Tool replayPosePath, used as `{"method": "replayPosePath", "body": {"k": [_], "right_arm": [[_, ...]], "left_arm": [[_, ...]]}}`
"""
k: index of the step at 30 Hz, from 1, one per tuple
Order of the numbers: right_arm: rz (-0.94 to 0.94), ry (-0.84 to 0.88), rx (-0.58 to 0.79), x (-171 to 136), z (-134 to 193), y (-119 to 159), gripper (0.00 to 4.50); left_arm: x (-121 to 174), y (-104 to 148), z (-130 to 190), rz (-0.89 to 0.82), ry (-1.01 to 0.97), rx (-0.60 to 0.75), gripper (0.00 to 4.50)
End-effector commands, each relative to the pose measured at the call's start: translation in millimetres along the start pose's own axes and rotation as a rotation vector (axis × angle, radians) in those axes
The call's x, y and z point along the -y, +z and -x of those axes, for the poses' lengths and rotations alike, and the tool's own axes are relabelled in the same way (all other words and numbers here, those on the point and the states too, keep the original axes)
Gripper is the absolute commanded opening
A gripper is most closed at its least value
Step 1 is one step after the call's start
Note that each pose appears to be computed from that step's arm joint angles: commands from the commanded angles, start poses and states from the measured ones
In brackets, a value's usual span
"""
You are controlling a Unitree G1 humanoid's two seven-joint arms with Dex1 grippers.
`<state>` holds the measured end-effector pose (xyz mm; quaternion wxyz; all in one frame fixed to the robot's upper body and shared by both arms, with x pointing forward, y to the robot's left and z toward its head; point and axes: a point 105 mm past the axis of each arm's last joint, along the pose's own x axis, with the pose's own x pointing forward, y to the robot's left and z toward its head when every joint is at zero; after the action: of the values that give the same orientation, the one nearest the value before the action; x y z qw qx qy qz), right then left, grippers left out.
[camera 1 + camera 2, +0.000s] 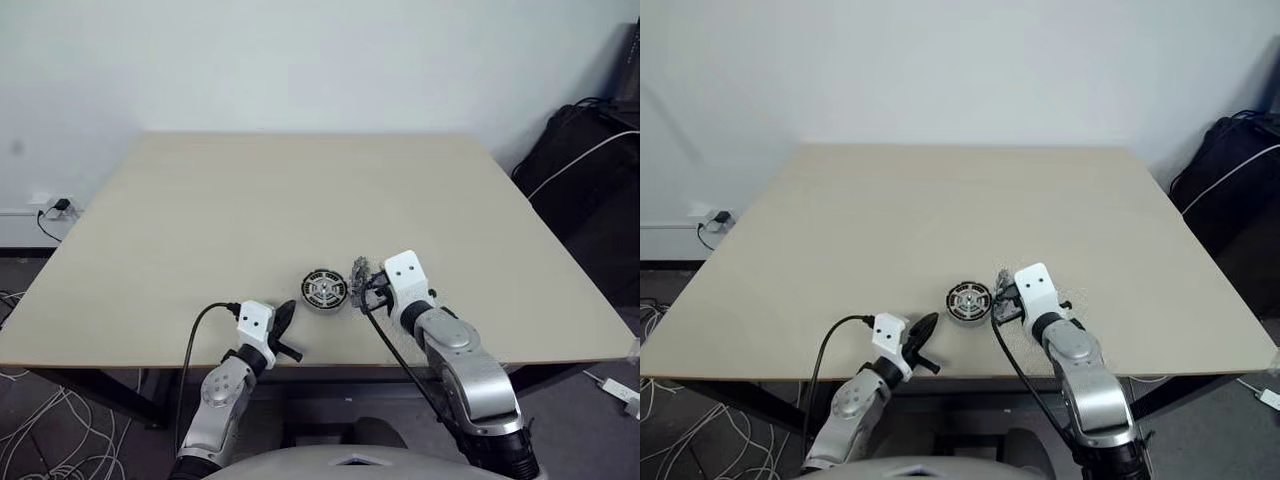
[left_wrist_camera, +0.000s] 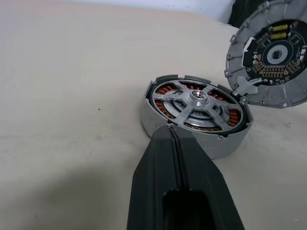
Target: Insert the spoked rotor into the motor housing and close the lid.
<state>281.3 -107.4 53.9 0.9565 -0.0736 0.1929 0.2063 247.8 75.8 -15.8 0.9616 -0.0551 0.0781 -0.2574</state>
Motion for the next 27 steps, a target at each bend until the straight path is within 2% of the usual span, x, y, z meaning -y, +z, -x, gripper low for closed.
{"method": "replayPosePath", "body": {"k": [1, 10, 16, 20, 23, 27], "right_arm": [[-0.003, 0.079, 0.058, -15, -6, 18, 0.03], [-0.022, 0.148, 0.022, -32, -31, 11, 0.03], [-0.05, 0.075, 0.02, -16, -42, 3, 0.03], [-0.039, -0.019, 0.061, 11, -33, 14, 0.03], [0.018, -0.102, 0.021, 32, -21, 6, 0.03], [0.097, -0.035, -0.088, 25, -6, -11, 0.03]], "left_arm": [[-1, 19, -4, -0.021, -0.001, 0.063, 0.0], [-5, 21, -3, -0.026, 0.018, 0.074, 0.0], [-5, 21, -2, -0.028, 0.021, 0.071, 0.0], [-4, 21, -1, -0.029, 0.018, 0.071, 0.0], [-3, 21, -1, -0.028, 0.018, 0.069, 0.0], [-3, 20, 0, -0.026, 0.015, 0.065, 0.0]]}}
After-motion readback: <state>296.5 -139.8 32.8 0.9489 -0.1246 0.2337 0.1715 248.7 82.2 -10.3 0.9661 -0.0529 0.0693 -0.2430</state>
